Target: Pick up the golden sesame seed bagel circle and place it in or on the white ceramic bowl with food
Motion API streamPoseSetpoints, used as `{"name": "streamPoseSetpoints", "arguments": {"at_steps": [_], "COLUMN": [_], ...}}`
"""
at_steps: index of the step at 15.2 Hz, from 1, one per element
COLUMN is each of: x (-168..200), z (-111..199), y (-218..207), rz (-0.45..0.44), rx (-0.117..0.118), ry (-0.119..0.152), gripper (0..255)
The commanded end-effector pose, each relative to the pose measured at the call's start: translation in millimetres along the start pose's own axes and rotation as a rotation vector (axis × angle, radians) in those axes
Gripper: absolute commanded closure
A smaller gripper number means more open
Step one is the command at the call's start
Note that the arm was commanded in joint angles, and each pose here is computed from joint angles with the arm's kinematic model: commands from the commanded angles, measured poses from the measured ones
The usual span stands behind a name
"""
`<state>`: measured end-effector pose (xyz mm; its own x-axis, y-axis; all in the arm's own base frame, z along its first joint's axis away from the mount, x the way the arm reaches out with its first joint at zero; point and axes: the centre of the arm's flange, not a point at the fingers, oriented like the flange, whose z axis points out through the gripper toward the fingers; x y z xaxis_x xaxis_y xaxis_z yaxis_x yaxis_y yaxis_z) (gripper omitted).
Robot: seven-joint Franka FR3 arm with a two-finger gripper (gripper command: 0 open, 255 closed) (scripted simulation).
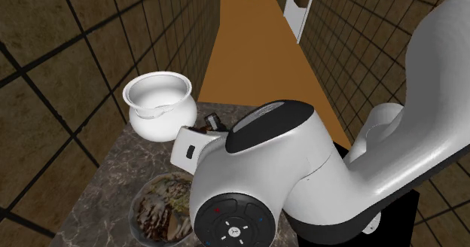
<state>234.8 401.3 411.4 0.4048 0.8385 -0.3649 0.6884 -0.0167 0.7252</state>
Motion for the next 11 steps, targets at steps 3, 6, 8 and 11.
{"name": "streamPoseSetpoints", "arguments": {"at_steps": [3,6,8,11], "x": [5.6,34.5,53.8,82.7], "z": [-16.9,-43.7,-61.6,-88.4], "y": [7.8,4.2,1.8,-1.7], "rz": [0.0,0.0,0.0,0.0], "rx": [0.0,0.0,0.0,0.0], "ry": [0.0,0.0,0.0,0.0], "gripper": [255,255,255,255]}}
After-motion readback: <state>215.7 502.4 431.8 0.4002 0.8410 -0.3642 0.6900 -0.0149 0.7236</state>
